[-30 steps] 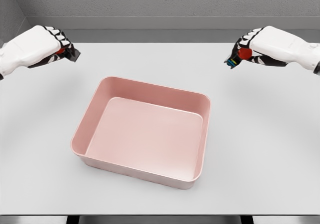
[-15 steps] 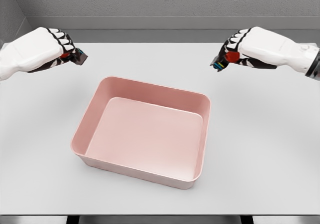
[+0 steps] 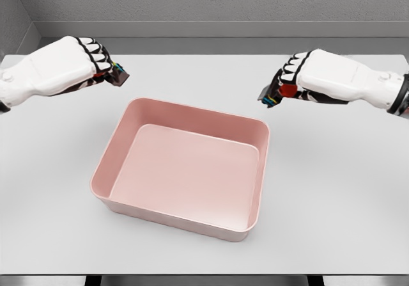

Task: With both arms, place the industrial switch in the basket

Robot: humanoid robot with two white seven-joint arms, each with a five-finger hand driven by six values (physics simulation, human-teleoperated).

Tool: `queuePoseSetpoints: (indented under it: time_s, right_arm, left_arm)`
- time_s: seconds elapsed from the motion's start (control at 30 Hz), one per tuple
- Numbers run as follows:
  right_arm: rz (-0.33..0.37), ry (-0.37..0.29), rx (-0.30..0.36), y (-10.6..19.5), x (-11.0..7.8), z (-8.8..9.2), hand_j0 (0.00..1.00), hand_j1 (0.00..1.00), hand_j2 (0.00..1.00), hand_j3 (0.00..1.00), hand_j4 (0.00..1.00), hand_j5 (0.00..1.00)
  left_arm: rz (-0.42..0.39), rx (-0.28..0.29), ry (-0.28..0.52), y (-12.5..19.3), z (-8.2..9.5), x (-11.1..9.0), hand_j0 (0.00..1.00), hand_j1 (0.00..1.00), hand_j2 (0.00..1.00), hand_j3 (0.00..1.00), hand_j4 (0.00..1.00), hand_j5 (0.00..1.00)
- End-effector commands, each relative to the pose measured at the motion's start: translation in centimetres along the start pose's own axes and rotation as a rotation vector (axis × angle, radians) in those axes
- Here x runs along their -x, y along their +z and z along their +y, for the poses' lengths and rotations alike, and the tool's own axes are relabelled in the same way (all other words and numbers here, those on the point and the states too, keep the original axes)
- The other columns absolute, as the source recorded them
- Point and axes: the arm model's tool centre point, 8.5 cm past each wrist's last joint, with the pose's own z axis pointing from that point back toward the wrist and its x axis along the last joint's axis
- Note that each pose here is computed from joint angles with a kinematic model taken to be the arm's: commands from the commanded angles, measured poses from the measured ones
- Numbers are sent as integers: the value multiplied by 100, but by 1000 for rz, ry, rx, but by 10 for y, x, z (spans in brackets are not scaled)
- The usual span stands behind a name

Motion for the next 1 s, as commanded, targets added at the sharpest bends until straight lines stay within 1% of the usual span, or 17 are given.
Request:
queuePoseSetpoints:
  time_s: [0.0,0.13,0.17,0.23,0.27,0.4,0.57,0.7,0.8,0.87,0.9,0.97]
  right_arm:
    - [-19,8,11,0,-6,-6,53,53,53,53,53,53]
    - [-42,5,11,-1,-15,-4,53,53,53,53,53,53]
    - [-46,6,13,-2,-17,-4,53,53,53,53,53,53]
    - [-49,5,14,-2,-18,-4,53,53,53,53,53,53]
    - [-51,1,17,-2,-18,-5,53,53,53,53,53,53]
    - [-65,-8,20,-3,-22,-3,53,53,53,53,53,53]
    - [-71,-23,19,-2,-25,0,53,53,53,53,53,53]
    - [-75,-36,15,-2,-27,5,53,53,53,53,53,53]
    - [-83,-47,21,-2,-28,5,53,53,53,53,53,53]
    - [-88,-53,24,-4,-29,6,53,53,53,53,53,53]
    - [-89,-56,26,-4,-30,6,54,54,54,54,54,54]
    - [-101,-67,39,-9,-32,7,54,54,54,54,54,54]
  left_arm:
    - [-15,-7,0,-3,2,-5,46,46,46,46,46,46]
    - [-32,-9,-3,-5,3,-10,46,46,46,46,46,46]
    - [-45,-12,-7,-7,5,-15,46,46,46,46,46,46]
    - [-61,-15,-7,-8,5,-21,46,46,46,46,46,46]
    - [-62,-11,-2,-7,2,-22,46,46,46,46,46,46]
    - [-82,-17,-4,-9,4,-30,46,46,46,46,46,46]
    - [-104,-19,9,-11,0,-39,47,47,47,47,47,47]
    - [-121,-39,21,-16,0,-47,48,48,48,48,48,48]
    - [-132,-51,24,-19,1,-51,48,48,48,48,48,48]
    - [-139,-66,31,-23,1,-54,51,51,51,51,51,51]
    - [-143,-73,36,-26,0,-56,57,57,57,57,57,57]
    - [-144,-69,27,-27,-1,-57,69,69,69,69,69,69]
